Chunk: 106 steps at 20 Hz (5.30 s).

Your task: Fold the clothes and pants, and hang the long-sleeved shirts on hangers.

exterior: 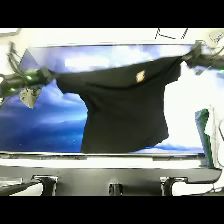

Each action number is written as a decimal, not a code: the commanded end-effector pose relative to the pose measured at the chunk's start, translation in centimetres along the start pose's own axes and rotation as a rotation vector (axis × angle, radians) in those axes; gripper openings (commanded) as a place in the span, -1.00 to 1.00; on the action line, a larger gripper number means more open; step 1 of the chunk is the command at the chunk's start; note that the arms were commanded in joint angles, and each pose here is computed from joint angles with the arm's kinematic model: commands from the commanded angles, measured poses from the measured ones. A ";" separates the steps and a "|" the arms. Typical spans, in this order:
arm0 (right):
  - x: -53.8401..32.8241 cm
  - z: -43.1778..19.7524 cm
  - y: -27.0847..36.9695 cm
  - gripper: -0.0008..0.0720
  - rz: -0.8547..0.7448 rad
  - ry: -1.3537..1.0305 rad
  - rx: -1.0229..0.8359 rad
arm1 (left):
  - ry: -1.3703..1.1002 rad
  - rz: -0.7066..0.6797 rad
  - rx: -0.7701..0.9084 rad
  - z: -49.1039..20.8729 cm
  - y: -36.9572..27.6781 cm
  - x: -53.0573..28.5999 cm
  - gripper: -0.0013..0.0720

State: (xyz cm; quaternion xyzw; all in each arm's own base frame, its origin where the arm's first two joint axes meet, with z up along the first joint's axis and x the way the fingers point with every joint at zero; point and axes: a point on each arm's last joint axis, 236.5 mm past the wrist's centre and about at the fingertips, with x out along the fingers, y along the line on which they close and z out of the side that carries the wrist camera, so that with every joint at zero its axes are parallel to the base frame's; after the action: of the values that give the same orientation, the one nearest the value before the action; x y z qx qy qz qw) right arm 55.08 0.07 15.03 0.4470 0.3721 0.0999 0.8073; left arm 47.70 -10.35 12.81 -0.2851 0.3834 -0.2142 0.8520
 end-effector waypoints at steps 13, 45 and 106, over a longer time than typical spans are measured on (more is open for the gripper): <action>-6.6 -37.9 -17.1 0.97 -0.447 0.951 0.089 | 0.295 0.074 -0.072 -7.3 5.4 0.5 -0.89; -10.7 -31.5 -21.5 0.70 -0.420 0.728 0.263 | 0.517 0.079 -0.065 -16.4 4.9 3.3 -0.89; -3.2 -14.2 -14.7 0.86 -0.455 0.631 0.015 | 0.764 0.301 -0.127 -11.6 9.5 -1.8 0.84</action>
State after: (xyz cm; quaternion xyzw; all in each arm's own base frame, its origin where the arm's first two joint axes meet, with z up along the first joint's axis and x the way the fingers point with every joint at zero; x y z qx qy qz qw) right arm 45.68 3.72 1.22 0.3566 0.6307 0.0879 0.6836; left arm 43.72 -7.40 1.78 -0.1928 0.6546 -0.1568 0.7139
